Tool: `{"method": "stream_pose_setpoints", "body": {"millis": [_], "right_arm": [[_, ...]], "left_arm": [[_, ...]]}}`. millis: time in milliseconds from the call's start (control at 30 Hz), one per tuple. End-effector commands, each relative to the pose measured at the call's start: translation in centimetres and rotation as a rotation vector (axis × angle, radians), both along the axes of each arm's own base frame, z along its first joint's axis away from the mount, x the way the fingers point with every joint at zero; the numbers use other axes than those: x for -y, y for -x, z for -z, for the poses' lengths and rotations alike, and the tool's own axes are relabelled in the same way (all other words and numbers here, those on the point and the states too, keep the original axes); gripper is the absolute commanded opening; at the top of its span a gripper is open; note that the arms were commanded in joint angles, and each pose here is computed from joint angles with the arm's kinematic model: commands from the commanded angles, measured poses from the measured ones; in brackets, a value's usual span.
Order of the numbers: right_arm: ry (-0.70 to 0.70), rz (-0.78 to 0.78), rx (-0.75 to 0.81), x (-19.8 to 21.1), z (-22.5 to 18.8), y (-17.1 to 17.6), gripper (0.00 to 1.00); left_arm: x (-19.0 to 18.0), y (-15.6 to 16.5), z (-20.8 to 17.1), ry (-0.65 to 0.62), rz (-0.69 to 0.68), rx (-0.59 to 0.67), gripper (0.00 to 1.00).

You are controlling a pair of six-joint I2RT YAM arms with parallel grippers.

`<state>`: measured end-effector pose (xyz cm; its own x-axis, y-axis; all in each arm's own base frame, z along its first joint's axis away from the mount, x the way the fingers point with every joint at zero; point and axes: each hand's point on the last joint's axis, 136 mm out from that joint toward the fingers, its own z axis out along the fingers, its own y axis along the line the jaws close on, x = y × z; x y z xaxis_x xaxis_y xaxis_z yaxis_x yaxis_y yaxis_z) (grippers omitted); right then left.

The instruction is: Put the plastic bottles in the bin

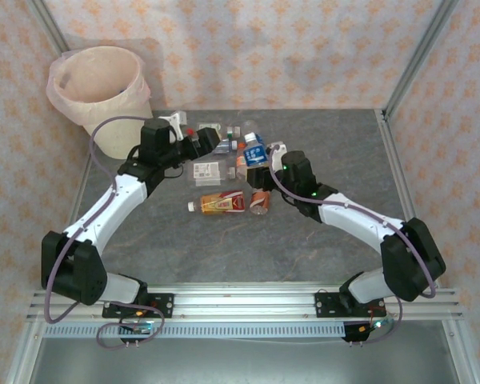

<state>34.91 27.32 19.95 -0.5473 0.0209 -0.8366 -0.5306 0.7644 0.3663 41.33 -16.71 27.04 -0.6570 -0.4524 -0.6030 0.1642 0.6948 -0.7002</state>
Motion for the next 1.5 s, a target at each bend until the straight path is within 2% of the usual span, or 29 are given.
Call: {"method": "stream_pose_setpoints", "body": {"millis": [0, 200, 333, 533, 967, 1100, 1233, 1367, 1467], "right_arm": [[-0.087, -0.175, 0.113, -3.3, -4.3, 0.9, 0.54], [-0.11, -0.241, 0.119, -5.1, -5.2, 1.1, 0.53], [-0.109, -0.323, 0.11, -6.4, -5.2, 1.8, 0.54], [-0.109, -0.363, 0.105, -7.3, -5.2, 2.3, 0.54], [-0.11, -0.353, 0.126, -7.2, -5.8, 2.2, 0.56], [-0.111, -0.339, 0.132, -7.1, -6.1, 2.0, 0.61], [-0.083, -0.252, 0.148, -5.9, -6.5, 1.2, 0.82], [-0.042, -0.136, 0.209, -3.7, -7.3, 0.5, 0.99], [-0.017, -0.014, 0.241, -1.7, -7.8, -0.4, 0.99]], "left_arm": [[2.0, -0.7, -3.2, 0.047, 0.076, 0.067, 0.99], [3.6, -1.1, -2.7, 0.004, 0.093, 0.063, 0.95], [4.9, -0.9, -2.3, -0.044, 0.12, 0.052, 0.84], [5.3, -0.6, -0.9, -0.125, 0.129, 0.018, 0.6], [5.3, -1.0, -0.6, -0.118, 0.108, 0.002, 0.0], [5.0, -1.2, -0.2, -0.129, 0.094, -0.01, 0.0], [3.5, -1.4, -0.6, -0.168, 0.015, 0.001, 0.0], [1.3, -1.9, -2.0, -0.208, -0.097, 0.041, 0.0], [-0.7, -2.5, -3.6, -0.25, -0.202, 0.082, 0.0]]}}
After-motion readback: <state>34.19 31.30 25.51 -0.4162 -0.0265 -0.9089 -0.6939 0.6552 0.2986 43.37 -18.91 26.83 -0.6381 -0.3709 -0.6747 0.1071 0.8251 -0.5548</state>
